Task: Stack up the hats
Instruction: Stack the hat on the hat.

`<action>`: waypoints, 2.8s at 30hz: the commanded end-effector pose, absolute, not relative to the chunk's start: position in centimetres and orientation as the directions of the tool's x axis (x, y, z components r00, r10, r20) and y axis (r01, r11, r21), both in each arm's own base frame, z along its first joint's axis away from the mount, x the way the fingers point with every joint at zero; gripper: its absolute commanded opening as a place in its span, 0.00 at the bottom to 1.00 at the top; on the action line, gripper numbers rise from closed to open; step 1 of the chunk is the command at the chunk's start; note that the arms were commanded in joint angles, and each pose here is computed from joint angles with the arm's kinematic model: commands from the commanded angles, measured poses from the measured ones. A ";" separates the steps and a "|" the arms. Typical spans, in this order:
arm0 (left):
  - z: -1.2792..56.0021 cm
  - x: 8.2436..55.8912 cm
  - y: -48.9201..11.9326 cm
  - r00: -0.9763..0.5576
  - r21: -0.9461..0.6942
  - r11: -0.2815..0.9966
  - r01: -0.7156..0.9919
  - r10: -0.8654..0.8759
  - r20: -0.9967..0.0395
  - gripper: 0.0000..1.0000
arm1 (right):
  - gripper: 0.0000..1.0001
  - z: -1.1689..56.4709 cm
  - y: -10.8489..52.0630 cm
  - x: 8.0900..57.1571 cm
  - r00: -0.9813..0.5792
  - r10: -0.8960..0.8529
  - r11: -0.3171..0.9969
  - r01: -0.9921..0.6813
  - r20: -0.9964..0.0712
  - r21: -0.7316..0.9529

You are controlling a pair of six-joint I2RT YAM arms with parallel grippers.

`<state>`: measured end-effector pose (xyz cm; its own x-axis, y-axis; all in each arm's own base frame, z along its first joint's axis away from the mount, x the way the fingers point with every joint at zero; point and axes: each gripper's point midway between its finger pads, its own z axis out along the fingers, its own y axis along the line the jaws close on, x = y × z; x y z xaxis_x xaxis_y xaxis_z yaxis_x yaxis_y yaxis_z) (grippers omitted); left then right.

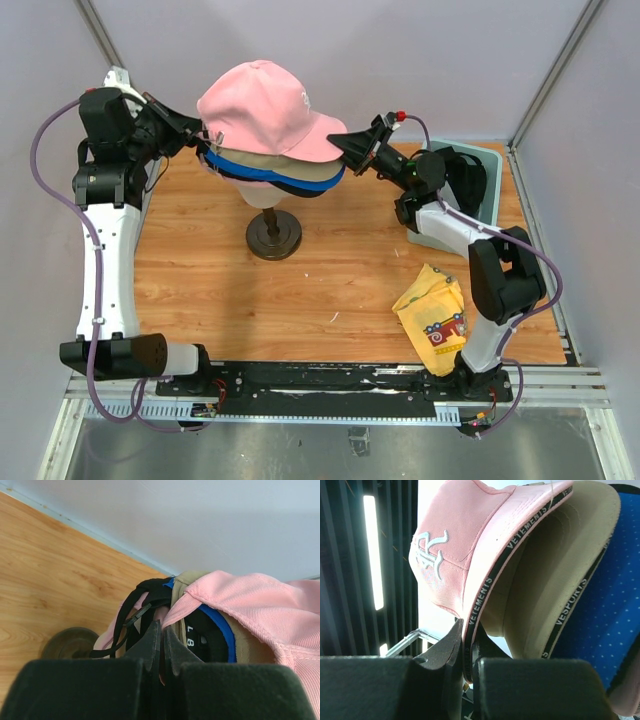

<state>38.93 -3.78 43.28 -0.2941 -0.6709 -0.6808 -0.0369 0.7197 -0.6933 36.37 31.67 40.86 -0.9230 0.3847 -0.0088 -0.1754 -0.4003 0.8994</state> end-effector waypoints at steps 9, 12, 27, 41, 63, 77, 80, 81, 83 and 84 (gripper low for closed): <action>38.6 38.6 -2.1 -0.340 -0.628 0.762 -0.159 -0.639 -0.690 0.00 | 0.01 34.8 33.1 34.3 -0.958 0.284 -0.257 -0.117 -0.041 0.959; 37.7 38.9 -1.6 -0.345 -0.607 0.772 -0.189 -0.631 -0.695 0.00 | 0.01 33.7 33.4 34.1 -0.962 0.270 -0.222 -0.099 -0.037 0.970; 30.7 39.0 -0.2 -0.449 -0.454 0.827 -0.330 -0.561 -0.696 0.01 | 0.01 26.7 34.0 34.0 -0.970 0.243 -0.016 -0.012 -0.008 1.000; 28.9 38.6 -0.1 -0.470 -0.439 0.829 -0.347 -0.559 -0.683 0.01 | 0.01 22.0 33.2 33.6 -0.971 0.234 0.191 -0.001 -0.047 0.982; 31.8 38.4 -2.1 -0.438 -0.544 0.801 -0.250 -0.595 -0.674 0.00 | 0.01 22.0 33.6 33.7 -0.963 0.240 0.017 0.134 0.126 0.991; 34.9 38.5 -2.6 -0.380 -0.601 0.772 -0.206 -0.630 -0.678 0.16 | 0.34 26.6 32.9 34.6 -0.964 0.266 0.014 0.008 0.004 1.000; 36.0 38.4 -2.7 -0.350 -0.620 0.761 -0.191 -0.643 -0.681 0.26 | 0.37 27.3 32.3 34.7 -0.960 0.280 0.019 -0.019 -0.024 1.000; 36.4 38.3 -2.7 -0.342 -0.628 0.756 -0.185 -0.648 -0.680 0.27 | 0.38 27.5 32.0 34.7 -0.958 0.285 0.024 -0.028 -0.034 0.999; 37.1 38.3 -2.8 -0.325 -0.639 0.748 -0.177 -0.658 -0.680 0.30 | 0.39 27.8 31.7 34.7 -0.956 0.290 0.035 -0.044 -0.052 0.998; 37.4 38.2 -2.8 -0.318 -0.644 0.745 -0.172 -0.661 -0.679 0.31 | 0.40 28.0 31.5 34.7 -0.954 0.292 0.040 -0.052 -0.061 0.998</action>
<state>39.43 -3.26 41.51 -0.2193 -0.6483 -0.7291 -0.0469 0.7535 -0.6558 34.62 31.64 34.56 -0.9281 0.3363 -0.1599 -0.2070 -0.1089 0.9723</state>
